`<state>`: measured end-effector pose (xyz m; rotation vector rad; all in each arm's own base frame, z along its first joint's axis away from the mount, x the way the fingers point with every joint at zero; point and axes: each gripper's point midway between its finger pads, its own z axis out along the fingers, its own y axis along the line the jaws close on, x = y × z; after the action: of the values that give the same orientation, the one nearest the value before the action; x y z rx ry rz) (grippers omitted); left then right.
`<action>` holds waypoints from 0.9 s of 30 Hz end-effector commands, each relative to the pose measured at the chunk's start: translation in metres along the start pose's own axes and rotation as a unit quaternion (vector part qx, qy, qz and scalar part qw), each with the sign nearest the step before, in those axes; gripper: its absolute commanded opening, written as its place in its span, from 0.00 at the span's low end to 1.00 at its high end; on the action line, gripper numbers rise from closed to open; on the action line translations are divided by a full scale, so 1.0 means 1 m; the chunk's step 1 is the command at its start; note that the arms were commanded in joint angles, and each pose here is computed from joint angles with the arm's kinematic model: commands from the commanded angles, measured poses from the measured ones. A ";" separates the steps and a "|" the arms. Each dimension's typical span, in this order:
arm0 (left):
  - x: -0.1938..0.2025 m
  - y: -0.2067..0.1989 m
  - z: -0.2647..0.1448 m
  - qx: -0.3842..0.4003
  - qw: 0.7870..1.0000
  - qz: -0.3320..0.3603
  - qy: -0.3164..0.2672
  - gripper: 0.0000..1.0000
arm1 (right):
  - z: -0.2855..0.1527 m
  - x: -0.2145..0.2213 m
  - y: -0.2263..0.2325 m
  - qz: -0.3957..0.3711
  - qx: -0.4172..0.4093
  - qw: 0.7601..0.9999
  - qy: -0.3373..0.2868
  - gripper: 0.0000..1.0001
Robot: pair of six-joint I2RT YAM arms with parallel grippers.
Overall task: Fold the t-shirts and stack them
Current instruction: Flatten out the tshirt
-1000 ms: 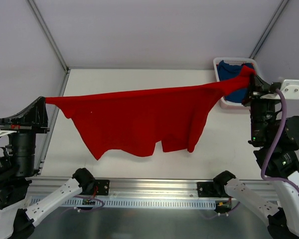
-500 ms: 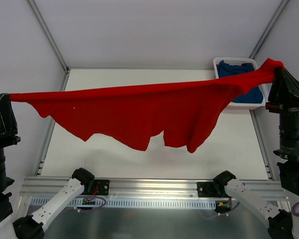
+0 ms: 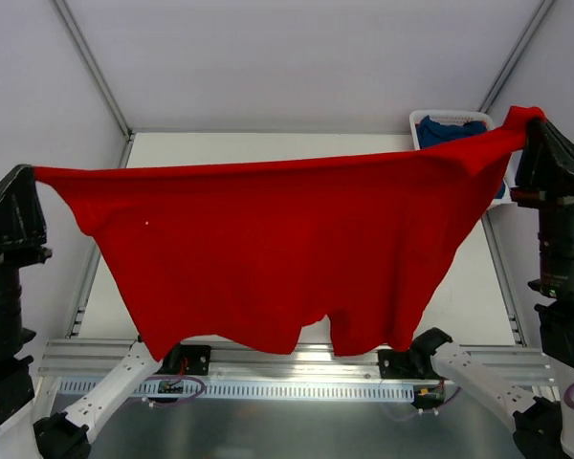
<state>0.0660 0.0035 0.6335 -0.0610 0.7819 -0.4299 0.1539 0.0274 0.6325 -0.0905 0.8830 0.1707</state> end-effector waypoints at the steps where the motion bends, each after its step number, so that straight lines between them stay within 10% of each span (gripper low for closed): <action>1: 0.039 0.013 0.032 -0.048 0.998 0.007 0.028 0.00 | 0.023 0.030 -0.003 -0.014 0.040 0.999 0.032 0.00; 27: 0.346 0.095 0.208 -0.073 0.955 -0.044 0.284 0.00 | 0.165 0.244 -0.038 0.000 0.105 0.969 0.225 0.00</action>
<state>0.4544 -0.0696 0.4869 -0.1196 1.4890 -0.3717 0.4355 0.0501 0.5064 -0.0045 1.4376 -0.0508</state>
